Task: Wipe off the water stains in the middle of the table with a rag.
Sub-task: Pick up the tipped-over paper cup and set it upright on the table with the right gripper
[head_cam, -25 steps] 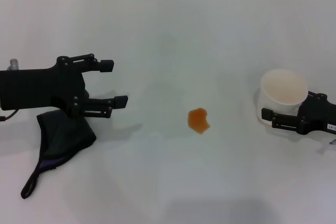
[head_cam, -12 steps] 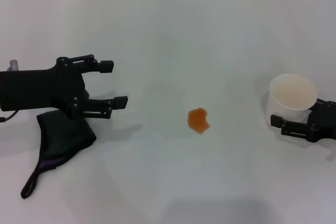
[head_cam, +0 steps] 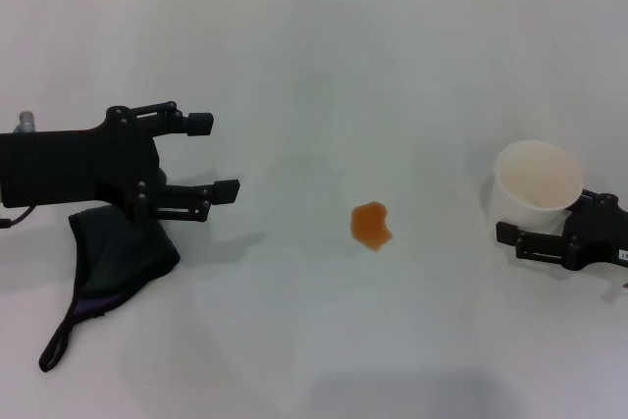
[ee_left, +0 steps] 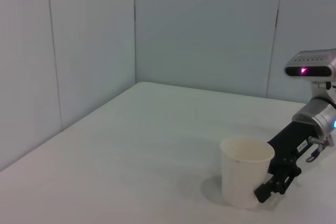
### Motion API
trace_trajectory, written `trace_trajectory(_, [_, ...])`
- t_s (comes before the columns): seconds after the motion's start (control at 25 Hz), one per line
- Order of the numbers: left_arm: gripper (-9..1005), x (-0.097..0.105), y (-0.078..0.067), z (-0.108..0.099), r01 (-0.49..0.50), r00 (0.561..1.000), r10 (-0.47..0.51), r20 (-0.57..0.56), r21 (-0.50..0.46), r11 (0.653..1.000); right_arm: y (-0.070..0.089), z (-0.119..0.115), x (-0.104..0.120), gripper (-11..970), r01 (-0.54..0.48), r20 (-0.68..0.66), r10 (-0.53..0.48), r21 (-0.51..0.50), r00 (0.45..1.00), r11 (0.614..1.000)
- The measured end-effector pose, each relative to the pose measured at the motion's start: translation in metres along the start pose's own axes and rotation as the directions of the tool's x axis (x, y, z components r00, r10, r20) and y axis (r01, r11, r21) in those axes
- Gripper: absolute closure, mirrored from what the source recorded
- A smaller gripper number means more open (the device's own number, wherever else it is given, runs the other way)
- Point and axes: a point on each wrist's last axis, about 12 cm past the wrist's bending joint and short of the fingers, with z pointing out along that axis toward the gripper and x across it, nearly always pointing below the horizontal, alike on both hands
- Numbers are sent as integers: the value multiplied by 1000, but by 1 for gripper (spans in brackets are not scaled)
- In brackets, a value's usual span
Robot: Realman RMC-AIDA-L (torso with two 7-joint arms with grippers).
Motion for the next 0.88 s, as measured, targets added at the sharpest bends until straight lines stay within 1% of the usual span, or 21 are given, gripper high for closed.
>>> trace_trajectory(0.4, [117,-1,1,0,-5,1000,5,0,0,1000,3,5,-1,89,1,-25,-2,-20,1000,1000])
trace_trajectory(0.88, [117,-2,1,0,-5,1000,5,1,-3,1000,4,3,3,89,-6,-31,6,-16,999,1000])
